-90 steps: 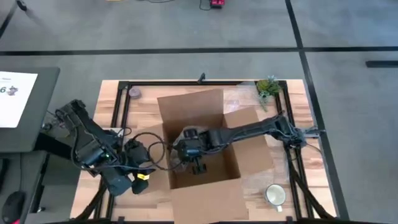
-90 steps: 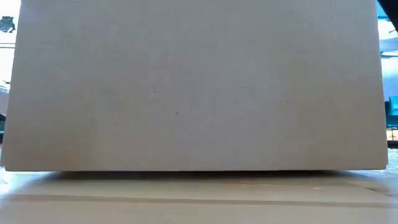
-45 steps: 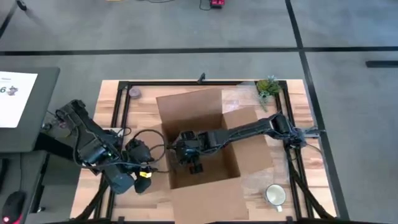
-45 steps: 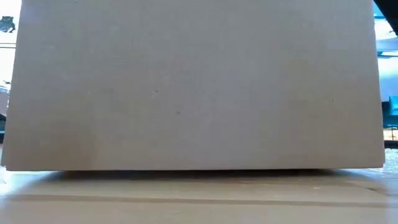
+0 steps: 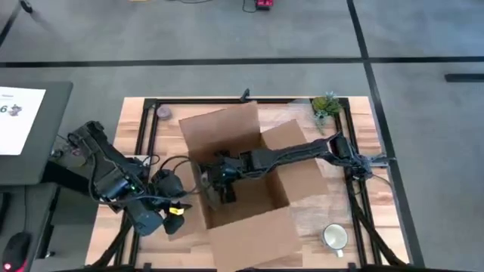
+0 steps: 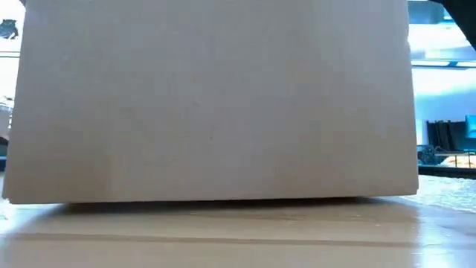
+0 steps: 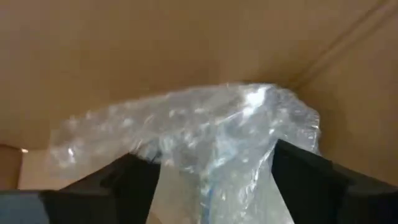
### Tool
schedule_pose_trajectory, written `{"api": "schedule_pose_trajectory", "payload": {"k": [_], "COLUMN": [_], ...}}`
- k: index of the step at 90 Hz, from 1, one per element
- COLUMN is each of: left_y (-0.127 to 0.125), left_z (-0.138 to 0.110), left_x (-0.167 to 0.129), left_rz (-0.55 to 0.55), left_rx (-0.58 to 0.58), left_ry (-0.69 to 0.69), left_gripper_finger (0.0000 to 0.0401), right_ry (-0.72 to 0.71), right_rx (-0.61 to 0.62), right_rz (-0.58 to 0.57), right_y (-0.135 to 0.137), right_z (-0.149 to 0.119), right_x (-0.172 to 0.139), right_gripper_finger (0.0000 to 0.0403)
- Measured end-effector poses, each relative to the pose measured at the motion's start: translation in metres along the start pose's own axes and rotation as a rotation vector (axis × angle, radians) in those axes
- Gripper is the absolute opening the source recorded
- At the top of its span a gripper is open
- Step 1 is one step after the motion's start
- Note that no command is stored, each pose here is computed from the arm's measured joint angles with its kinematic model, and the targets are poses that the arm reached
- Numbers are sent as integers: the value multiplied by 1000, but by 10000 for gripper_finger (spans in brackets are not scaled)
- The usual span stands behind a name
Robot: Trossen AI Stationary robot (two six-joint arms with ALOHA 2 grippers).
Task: Wrap mug
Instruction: Put the wrapped green patterned mug into the box
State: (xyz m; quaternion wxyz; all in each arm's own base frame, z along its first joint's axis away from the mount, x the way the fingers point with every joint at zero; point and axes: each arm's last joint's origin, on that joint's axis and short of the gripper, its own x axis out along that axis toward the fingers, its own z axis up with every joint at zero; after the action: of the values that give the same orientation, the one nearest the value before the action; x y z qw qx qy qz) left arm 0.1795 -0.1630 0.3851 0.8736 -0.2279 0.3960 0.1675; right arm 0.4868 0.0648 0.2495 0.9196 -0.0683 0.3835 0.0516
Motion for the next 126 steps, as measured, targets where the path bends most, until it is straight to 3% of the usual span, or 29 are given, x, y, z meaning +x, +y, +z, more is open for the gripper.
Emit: {"api": "schedule_pose_trajectory", "payload": {"k": [23,39,52,63,73,78,89,108,126], "left_y": [0,0,0,0,0,0,0,0,0], "left_z": [0,0,0,0,0,0,0,0,0], "left_x": [0,0,0,0,0,0,0,0,0], "left_rz": [2,2,2,0,0,0,1,2,2], "left_rx": [-1,-1,15,15,15,15,20,21,17], "left_ry": [0,0,0,0,-1,-1,0,0,0], "left_gripper_finger": [175,175,175,175,175,175,175,175,175], "right_ry": [68,168,198,203,203,204,181,151,72], "right_rx": [115,186,181,170,99,38,-21,2,29], "right_rz": [13,45,61,70,79,73,25,-13,-34], "right_y": [6,6,9,13,20,22,20,4,-10], "right_z": [12,-1,-10,-14,-14,-14,-10,-10,-1], "right_x": [-22,-12,10,21,20,20,18,24,23], "right_gripper_finger": [281,255,187,103,29,15,41,108,202]}}
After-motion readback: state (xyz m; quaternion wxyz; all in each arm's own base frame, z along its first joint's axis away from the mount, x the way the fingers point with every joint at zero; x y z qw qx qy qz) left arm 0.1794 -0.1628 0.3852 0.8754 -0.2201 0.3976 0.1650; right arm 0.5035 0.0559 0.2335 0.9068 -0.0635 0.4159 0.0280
